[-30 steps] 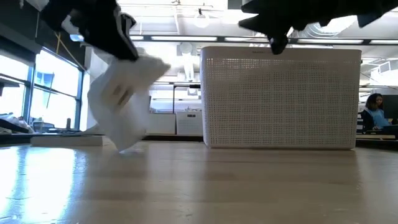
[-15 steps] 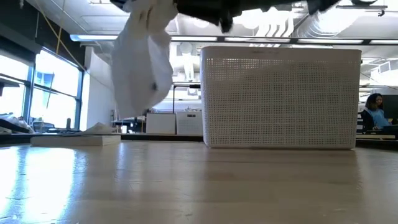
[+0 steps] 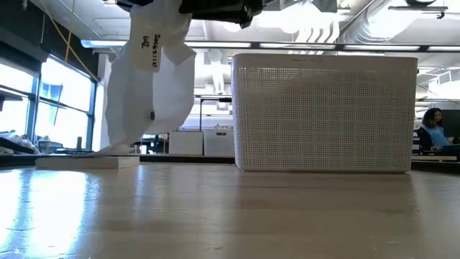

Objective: Sort clothes
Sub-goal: Put the white socks into the white bin

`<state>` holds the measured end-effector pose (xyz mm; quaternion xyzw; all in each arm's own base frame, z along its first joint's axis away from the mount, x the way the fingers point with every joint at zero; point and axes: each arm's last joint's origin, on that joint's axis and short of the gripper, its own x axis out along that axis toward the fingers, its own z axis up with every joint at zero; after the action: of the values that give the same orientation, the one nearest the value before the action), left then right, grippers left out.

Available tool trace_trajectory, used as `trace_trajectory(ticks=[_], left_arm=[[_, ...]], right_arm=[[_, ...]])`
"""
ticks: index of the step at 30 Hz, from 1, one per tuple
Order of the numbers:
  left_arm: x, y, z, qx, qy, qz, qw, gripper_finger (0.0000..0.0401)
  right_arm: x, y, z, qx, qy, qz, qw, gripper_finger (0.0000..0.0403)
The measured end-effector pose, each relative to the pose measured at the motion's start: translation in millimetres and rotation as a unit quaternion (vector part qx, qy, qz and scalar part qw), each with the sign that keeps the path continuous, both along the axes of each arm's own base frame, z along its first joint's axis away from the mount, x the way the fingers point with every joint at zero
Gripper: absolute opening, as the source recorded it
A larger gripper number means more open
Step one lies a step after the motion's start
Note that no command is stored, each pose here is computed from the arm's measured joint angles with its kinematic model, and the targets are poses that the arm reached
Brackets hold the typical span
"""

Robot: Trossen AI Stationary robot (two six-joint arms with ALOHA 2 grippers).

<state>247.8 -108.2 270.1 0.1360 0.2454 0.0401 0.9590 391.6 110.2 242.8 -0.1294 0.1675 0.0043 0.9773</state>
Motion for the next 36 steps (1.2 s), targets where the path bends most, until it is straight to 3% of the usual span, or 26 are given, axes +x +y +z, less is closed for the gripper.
trace_trajectory(ticks=[4,7,10,13,16,22,26,30,32,34,36], left_arm=[[-1,2,-4,-0.026,0.019,0.01,0.999,0.0039],[-3,8,-5,-0.017,0.029,0.044,0.998,0.0074],[-9,19,-9,0.035,0.037,0.136,0.989,0.011],[-21,34,-12,0.101,0.034,0.253,0.961,0.0133],[-30,42,-15,0.119,0.014,0.328,0.937,0.0142],[-38,44,-22,0.068,0.028,0.35,0.934,0.014],[-43,42,-35,0.046,0.029,0.356,0.933,0.014],[-49,42,-51,0.027,0.022,0.367,0.929,0.014],[-52,42,-58,0.02,0.018,0.37,0.928,0.0139],[-54,41,-64,0.011,0.013,0.372,0.928,0.0139],[-55,40,-70,0.006,0.009,0.37,0.929,0.0139]], right_arm=[[0,-2,-3,0.016,0.006,-0.021,1.0,0.0015],[-1,-5,2,0.008,-0.008,-0.069,0.998,0.0013],[-7,-8,20,-0.02,-0.04,-0.147,0.988,0.0005],[-16,-14,42,-0.077,-0.065,-0.253,0.962,0.0004],[-27,-23,74,-0.147,-0.075,-0.325,0.931,0.0003],[-52,-61,153,-0.252,-0.074,-0.372,0.89,0.0002],[-74,-107,188,-0.279,-0.054,-0.444,0.85,0.0002],[-99,-154,186,-0.255,-0.002,-0.501,0.827,0.0002],[-113,-173,170,-0.212,0.042,-0.51,0.832,0.0002],[-128,-192,150,-0.115,0.091,-0.505,0.851,0.0002],[-139,-210,124,0.005,0.155,-0.498,0.853,0.0002]])
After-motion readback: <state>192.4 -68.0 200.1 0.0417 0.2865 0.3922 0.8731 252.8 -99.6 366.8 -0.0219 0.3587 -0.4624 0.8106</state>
